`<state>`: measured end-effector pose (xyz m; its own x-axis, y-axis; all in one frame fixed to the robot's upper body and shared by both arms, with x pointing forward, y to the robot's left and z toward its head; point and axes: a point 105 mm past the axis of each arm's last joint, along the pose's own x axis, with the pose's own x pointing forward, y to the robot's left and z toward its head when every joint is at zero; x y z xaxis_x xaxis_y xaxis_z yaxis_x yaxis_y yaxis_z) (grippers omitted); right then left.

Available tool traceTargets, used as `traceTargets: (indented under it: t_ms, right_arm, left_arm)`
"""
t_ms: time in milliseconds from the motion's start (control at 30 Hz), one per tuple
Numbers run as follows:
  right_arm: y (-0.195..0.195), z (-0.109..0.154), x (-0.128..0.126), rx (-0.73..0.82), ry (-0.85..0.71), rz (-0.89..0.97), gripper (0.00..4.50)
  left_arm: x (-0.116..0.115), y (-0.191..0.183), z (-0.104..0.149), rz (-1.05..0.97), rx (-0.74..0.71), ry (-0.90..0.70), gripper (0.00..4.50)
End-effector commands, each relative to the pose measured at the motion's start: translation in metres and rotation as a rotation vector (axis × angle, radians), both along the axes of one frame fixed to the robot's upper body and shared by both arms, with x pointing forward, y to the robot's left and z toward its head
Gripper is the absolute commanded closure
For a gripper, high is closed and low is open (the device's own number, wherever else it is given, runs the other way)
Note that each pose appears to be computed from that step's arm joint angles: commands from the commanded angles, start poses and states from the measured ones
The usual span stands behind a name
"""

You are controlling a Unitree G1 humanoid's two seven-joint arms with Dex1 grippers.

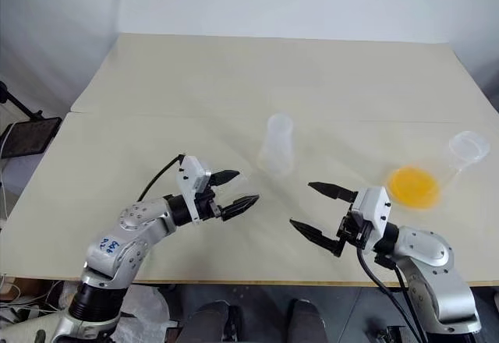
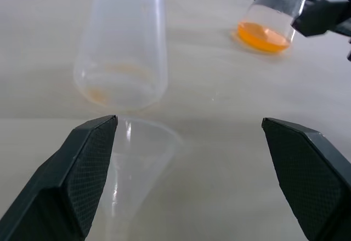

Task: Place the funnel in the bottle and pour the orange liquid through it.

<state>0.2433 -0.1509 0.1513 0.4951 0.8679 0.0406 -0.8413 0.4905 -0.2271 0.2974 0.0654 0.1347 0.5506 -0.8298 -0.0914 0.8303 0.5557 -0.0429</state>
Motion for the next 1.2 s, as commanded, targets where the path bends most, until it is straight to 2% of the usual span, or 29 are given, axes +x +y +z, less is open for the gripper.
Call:
traceTargets:
  t_ms: [33,267,467,900,1200]
  right_arm:
    - [0.0,0.005,-0.002,0.008,-0.023,-0.004,0.0]
    - [0.0,0.006,-0.001,0.015,-0.03,-0.017,0.0]
    - [-0.002,0.005,-0.001,0.014,-0.03,-0.025,0.0]
    - [0.001,0.002,-0.003,0.033,-0.022,-0.041,0.0]
    - [0.002,0.005,-0.003,0.022,-0.033,-0.032,0.0]
  left_arm:
    - [0.002,-0.008,0.008,-0.015,0.003,-0.031,0.02]
    - [0.008,-0.015,0.012,-0.034,0.026,-0.084,0.02]
    - [0.005,-0.009,0.004,-0.062,0.09,-0.094,0.02]
    - [0.009,0.06,0.0,0.035,0.17,-0.105,0.02]
    - [0.013,0.05,-0.012,0.035,0.175,-0.082,0.02]
